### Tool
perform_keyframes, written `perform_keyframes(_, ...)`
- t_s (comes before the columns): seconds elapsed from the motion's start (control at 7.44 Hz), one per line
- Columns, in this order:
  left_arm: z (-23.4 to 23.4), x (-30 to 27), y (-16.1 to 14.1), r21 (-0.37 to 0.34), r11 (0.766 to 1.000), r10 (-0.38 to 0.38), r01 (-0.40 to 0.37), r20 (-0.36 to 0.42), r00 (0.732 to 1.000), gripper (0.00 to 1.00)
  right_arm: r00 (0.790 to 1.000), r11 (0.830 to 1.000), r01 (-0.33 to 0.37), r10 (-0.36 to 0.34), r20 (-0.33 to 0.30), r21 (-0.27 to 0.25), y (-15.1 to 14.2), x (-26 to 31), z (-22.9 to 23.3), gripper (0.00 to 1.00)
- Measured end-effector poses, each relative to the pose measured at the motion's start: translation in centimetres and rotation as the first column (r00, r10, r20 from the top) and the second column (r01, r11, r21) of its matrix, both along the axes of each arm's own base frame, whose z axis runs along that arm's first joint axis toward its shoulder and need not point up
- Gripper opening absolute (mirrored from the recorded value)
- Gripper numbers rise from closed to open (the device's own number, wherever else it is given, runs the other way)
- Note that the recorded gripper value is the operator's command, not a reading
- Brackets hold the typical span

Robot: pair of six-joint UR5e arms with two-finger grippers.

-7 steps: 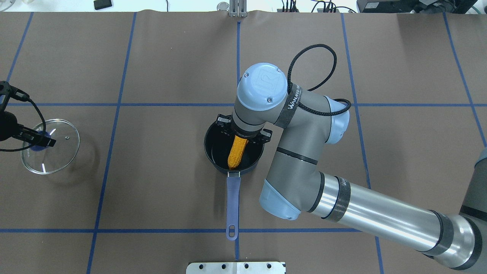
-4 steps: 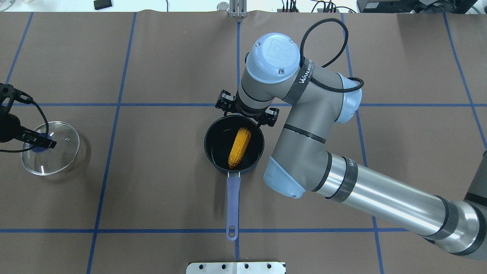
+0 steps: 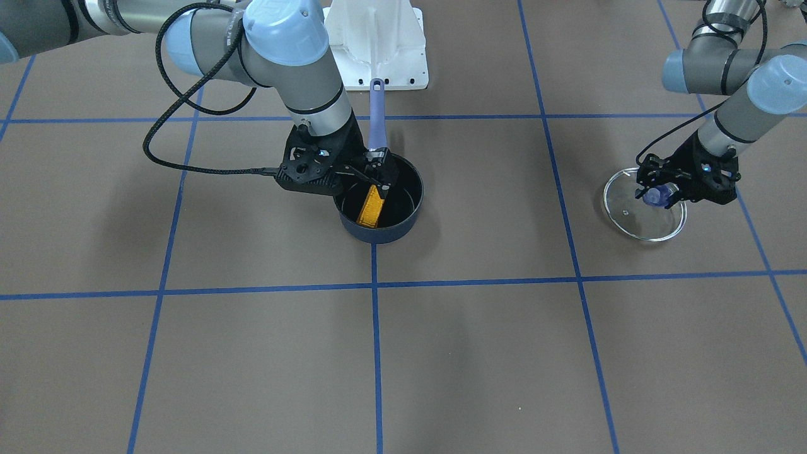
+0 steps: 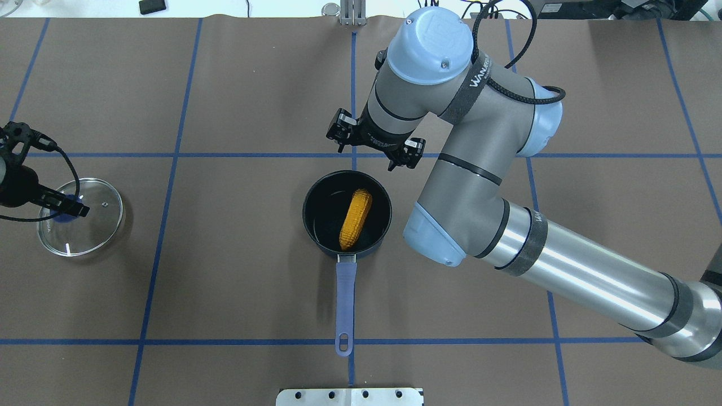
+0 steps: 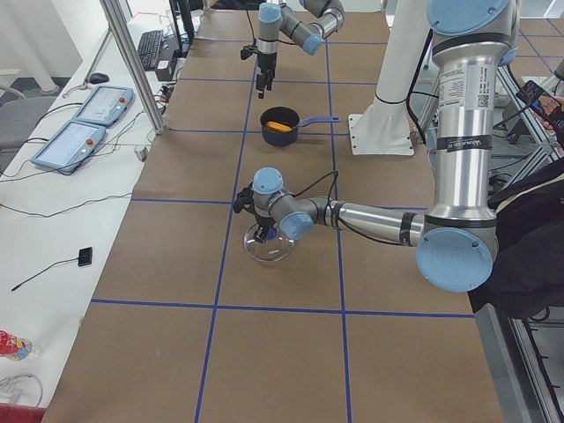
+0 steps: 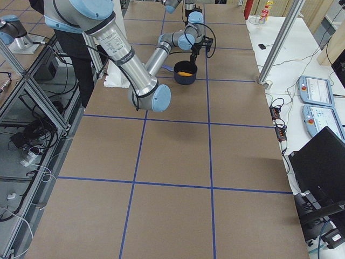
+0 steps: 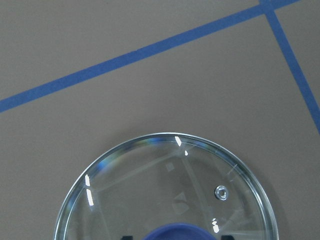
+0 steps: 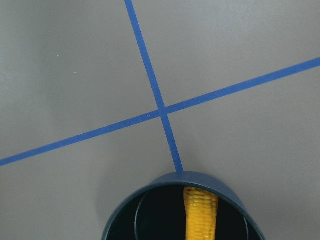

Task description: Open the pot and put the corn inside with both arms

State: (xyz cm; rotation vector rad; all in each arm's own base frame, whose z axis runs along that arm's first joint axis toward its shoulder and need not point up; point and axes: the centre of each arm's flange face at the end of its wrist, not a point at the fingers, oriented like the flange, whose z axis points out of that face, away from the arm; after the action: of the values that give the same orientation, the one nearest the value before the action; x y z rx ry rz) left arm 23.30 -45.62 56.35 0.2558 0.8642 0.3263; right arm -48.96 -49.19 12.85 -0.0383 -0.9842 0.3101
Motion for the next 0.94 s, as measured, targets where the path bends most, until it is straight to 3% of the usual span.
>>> perform_keyframes(0.13,0.0,0.1,-0.1,0.001,1.0,0.0,0.0,0.0,1.0,0.83,1.0,1.0,0.001,-0.001,0.002,0.004,0.0,0.2,-0.1,1.0)
perform_keyframes(0.27,0.0,0.1,-0.2,0.001,1.0,0.001,-0.001,0.0,1.0,0.94,1.0,1.0,0.001,-0.001,0.005,0.008,0.0,0.4,-0.2,1.0)
perform_keyframes(0.67,-1.4,0.6,-1.0,0.013,1.0,0.002,-0.002,-0.017,1.0,0.97,1.0,1.0,-0.006,0.006,0.003,0.022,-1.9,3.1,1.0,1.0)
perform_keyframes(0.94,-2.6,-0.5,-3.1,0.017,1.0,0.004,-0.003,-0.022,1.0,0.97,0.999,0.998,0.039,-0.038,-0.02,0.055,-5.8,8.7,5.1,1.0)
